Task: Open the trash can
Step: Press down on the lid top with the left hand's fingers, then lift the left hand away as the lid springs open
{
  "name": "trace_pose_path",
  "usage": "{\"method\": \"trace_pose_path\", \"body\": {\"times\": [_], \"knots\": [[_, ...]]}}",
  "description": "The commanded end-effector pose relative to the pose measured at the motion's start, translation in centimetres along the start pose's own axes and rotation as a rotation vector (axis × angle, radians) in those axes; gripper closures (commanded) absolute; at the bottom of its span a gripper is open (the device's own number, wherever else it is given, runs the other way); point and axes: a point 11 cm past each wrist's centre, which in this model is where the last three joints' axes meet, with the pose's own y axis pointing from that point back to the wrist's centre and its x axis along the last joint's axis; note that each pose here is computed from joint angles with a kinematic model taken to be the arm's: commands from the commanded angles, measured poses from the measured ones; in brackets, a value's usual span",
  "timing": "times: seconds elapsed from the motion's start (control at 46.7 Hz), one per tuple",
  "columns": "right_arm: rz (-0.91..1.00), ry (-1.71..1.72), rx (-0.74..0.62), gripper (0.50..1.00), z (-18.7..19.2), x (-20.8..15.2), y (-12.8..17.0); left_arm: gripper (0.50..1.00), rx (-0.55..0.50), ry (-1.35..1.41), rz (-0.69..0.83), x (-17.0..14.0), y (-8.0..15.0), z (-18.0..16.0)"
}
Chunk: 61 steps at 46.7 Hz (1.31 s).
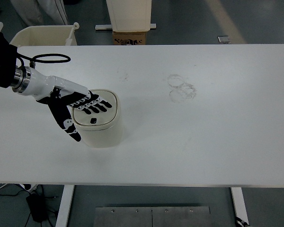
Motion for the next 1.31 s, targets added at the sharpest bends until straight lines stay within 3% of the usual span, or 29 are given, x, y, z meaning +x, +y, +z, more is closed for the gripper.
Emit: {"method": "trace_pose_path", "body": {"times": [0.0,1.285], "knots": [[0.0,0.0,-0.001,0.509,0.0,0.0,0.0,0.5,0.002,-0.001,-0.002,0.1,-0.2,0.0],[0.0,0.0,-0.001,0.509,0.0,0.0,0.0,0.5,-0.013,0.006,-0.031,-0.2,-1.3,0.8]]}}
